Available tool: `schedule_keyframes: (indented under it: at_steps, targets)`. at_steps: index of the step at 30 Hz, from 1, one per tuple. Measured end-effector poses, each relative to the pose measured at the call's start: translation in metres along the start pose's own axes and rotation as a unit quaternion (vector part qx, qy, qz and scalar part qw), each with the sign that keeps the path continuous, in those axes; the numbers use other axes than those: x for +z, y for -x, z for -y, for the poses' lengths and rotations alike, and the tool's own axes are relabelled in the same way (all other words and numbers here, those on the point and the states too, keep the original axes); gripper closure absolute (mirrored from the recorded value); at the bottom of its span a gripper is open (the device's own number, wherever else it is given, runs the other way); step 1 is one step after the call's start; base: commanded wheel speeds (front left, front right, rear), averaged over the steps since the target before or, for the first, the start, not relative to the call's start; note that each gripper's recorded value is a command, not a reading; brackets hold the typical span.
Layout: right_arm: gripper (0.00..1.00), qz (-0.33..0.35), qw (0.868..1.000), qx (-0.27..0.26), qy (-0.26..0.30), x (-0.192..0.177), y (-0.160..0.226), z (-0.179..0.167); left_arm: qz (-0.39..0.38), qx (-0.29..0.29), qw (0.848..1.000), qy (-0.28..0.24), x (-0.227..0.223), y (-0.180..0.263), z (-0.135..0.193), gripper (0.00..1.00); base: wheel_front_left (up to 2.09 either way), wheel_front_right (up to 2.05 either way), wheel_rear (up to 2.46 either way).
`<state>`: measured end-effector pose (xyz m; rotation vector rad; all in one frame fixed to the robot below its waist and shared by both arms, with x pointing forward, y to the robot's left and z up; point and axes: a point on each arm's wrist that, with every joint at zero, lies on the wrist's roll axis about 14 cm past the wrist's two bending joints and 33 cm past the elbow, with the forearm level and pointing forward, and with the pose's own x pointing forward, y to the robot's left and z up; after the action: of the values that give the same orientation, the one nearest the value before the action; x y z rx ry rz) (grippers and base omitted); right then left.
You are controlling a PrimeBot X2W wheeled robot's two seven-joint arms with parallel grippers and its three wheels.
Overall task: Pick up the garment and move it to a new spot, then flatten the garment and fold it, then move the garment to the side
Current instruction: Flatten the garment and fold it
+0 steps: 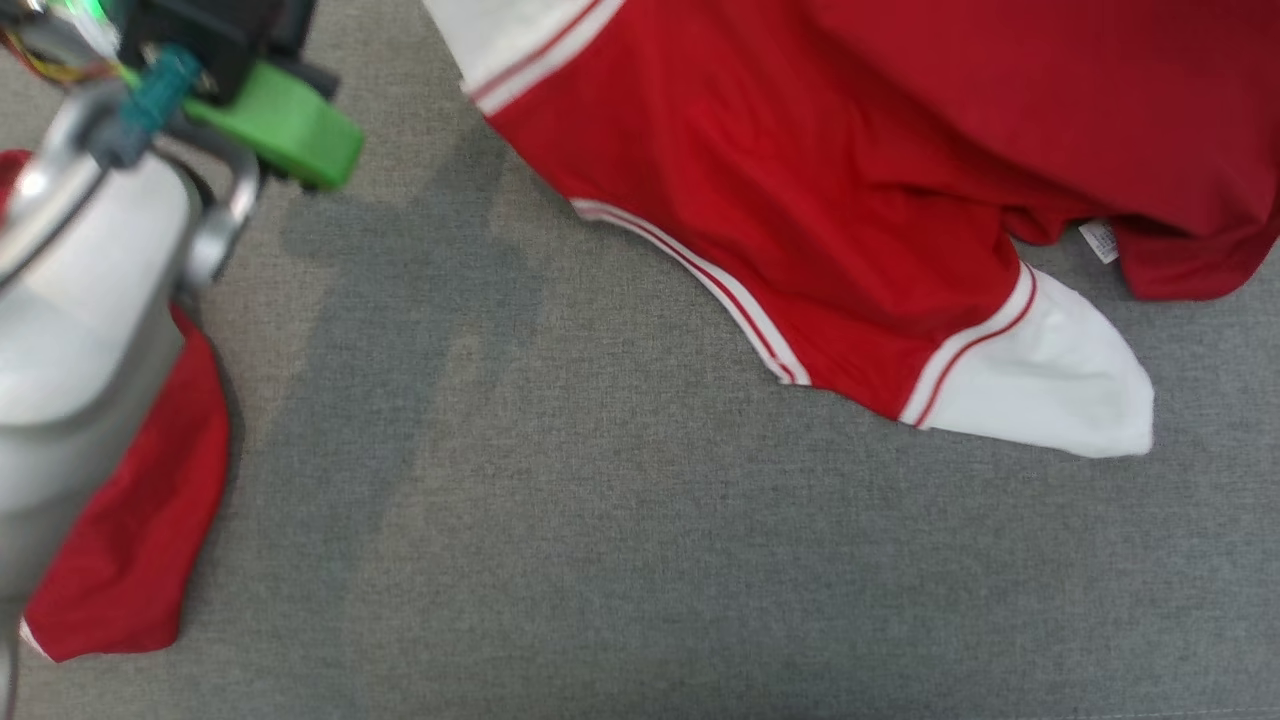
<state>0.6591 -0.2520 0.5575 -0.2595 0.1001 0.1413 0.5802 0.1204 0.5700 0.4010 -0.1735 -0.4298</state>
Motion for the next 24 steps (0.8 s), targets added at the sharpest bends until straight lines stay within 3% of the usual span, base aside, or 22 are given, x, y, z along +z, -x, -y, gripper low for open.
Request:
schedule_keyframes:
  at_steps: [6, 9, 16, 20, 24]
  targets:
    - [1.0, 0.101, 0.994, -0.028, 0.017, 0.067, -0.034, 0.016, 0.062, 0.015, 0.994, -0.094, 0.061, -0.071, -0.059, 1.0, 0.0, 0.0, 0.0]
    - [1.0, 0.154, 0.987, -0.041, 0.026, 0.103, -0.046, 0.02, 0.107, 0.044, 0.983, -0.142, 0.096, -0.1, -0.086, 1.0, 0.0, 0.0, 0.0]
    - [1.0, 0.223, 0.97, -0.074, 0.062, 0.152, -0.055, 0.04, 0.19, 0.1, 0.956, -0.201, 0.153, -0.136, -0.112, 1.0, 0.0, 0.0, 0.0]
    - [1.0, 0.244, 0.964, -0.075, 0.076, 0.151, -0.062, 0.035, 0.212, 0.104, 0.953, -0.191, 0.15, -0.145, -0.106, 1.0, 0.0, 0.0, 0.0]
    - [1.0, 0.217, 0.972, -0.061, 0.069, 0.101, -0.078, 0.016, 0.201, 0.088, 0.958, -0.183, 0.111, -0.146, -0.092, 1.0, 0.0, 0.0, 0.0]
